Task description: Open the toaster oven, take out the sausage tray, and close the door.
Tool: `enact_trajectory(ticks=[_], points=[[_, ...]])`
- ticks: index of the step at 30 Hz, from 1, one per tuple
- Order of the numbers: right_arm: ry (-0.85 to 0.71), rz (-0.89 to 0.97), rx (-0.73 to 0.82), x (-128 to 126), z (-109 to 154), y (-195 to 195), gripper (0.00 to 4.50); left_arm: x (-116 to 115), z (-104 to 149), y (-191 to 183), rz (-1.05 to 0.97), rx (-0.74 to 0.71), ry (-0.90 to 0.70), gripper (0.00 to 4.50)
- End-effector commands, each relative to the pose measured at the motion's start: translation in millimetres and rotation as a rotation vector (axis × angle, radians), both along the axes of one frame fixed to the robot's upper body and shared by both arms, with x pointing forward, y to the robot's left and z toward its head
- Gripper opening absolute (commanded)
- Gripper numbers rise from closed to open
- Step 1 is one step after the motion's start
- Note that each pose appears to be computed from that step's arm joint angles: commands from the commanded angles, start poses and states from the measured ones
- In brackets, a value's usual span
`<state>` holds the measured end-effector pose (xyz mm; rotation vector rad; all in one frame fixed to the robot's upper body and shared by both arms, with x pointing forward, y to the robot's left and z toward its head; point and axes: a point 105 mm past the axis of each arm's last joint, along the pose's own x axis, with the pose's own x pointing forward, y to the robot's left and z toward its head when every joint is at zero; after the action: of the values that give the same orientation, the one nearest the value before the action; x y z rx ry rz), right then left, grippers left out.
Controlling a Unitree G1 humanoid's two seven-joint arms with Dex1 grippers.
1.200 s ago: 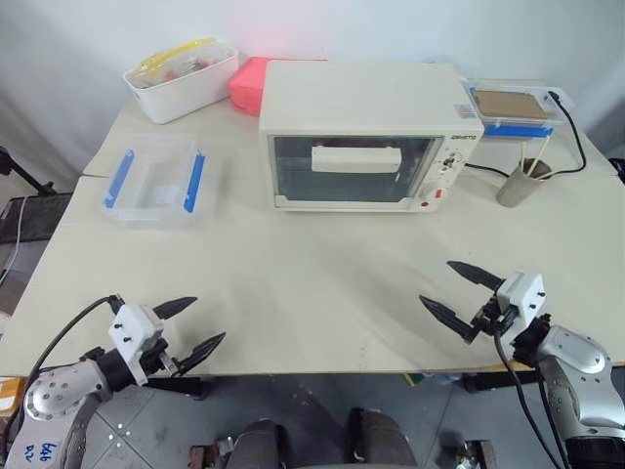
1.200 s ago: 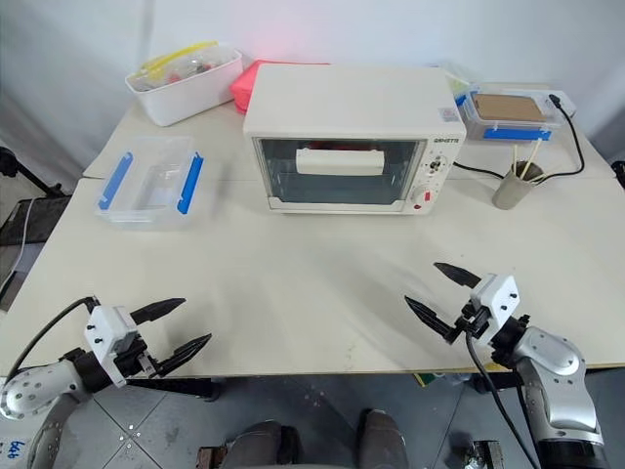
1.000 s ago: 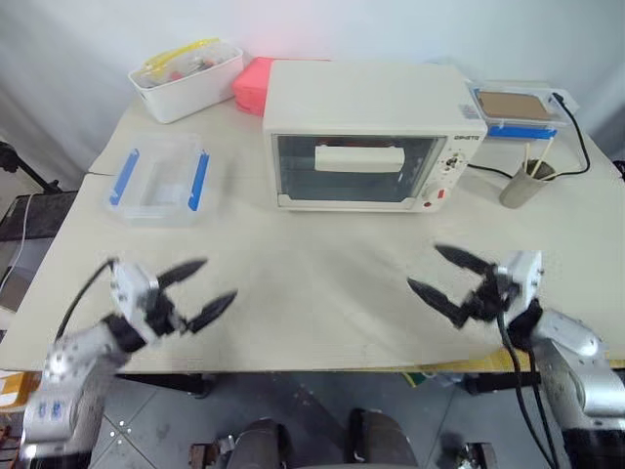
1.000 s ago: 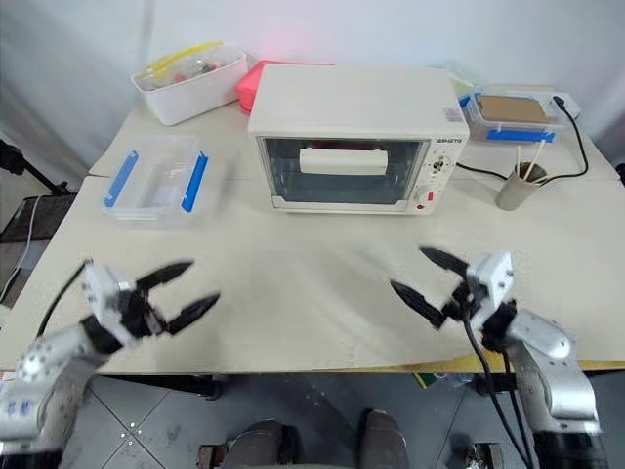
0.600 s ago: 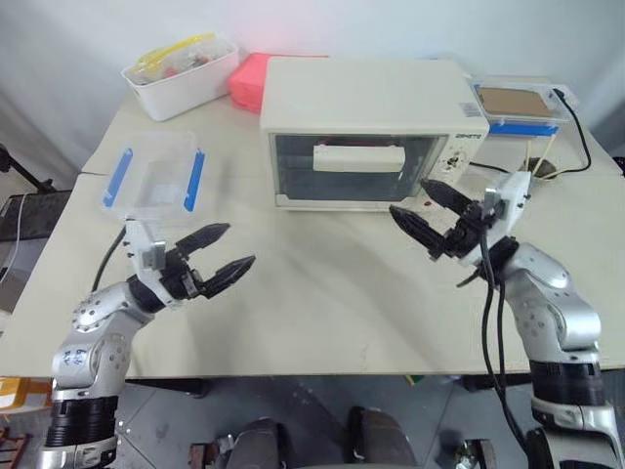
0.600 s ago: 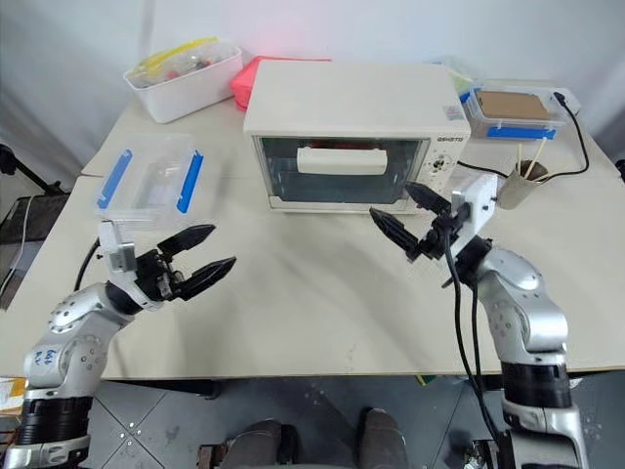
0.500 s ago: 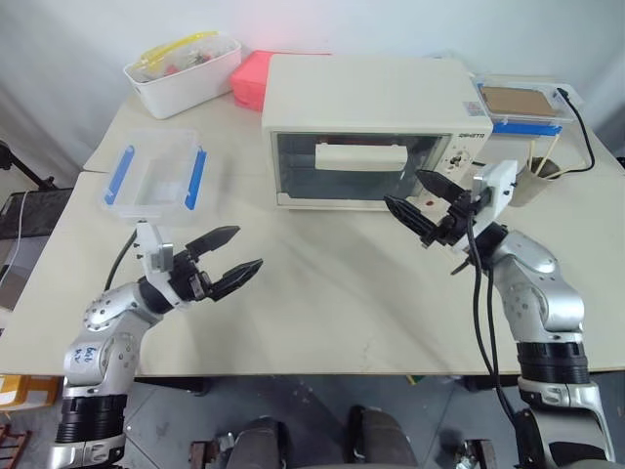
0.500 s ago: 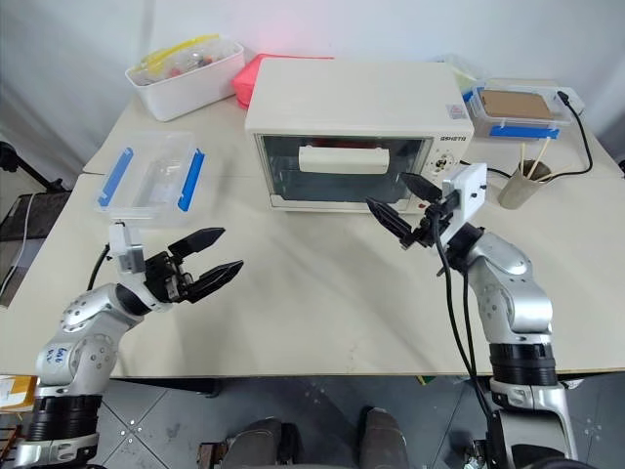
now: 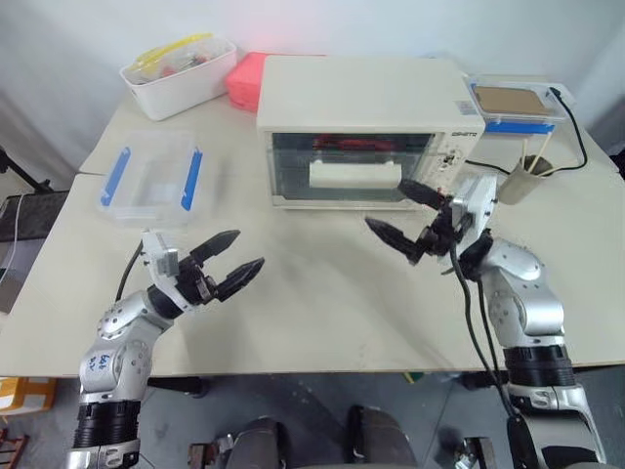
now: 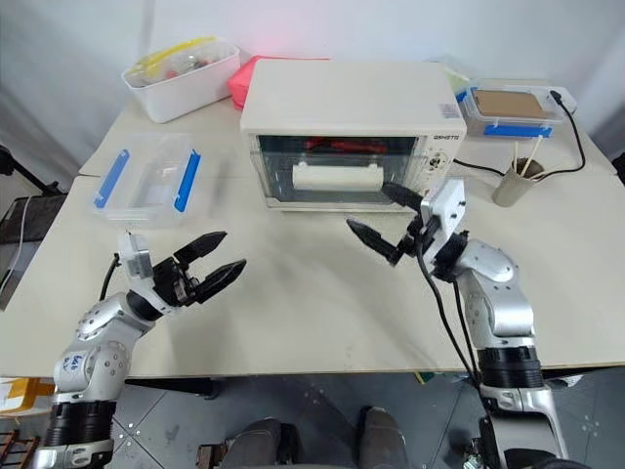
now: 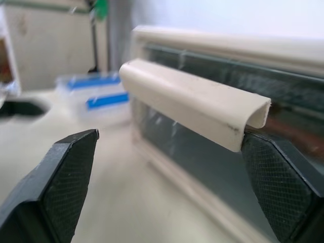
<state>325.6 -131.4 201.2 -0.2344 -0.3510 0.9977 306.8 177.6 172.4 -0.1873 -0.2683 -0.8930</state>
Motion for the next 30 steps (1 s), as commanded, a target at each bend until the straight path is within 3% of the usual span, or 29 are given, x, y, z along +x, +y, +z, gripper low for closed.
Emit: enact_trajectory(ticks=[1,7,14,21,25,27,30], points=[[-0.102,0.079,-0.117,-22,1,7,4.5,11,21,18,0.034,-0.024,-0.049,3.89],[-0.146,0.065,-0.224,-23,-13,2,4.5,44,38,18,0.056,-0.041,-0.045,2.21],[-0.181,0.054,-0.246,-18,-11,1,4.5,78,44,-35,-0.003,0.009,-0.068,0.13],[-0.188,0.039,-0.249,-24,-13,-1,4.5,97,42,-68,-0.014,0.018,-0.074,0.03],[-0.161,-0.018,-0.251,-35,-28,-11,4.5,87,29,-87,-0.113,0.088,-0.097,0.03],[-0.079,-0.151,-0.251,-53,-54,-41,4.5,77,12,-95,-0.169,0.191,-0.119,0.03],[0.026,-0.376,-0.187,-78,-72,-89,4.5,68,-4,-93,-0.182,0.267,-0.141,0.03]])
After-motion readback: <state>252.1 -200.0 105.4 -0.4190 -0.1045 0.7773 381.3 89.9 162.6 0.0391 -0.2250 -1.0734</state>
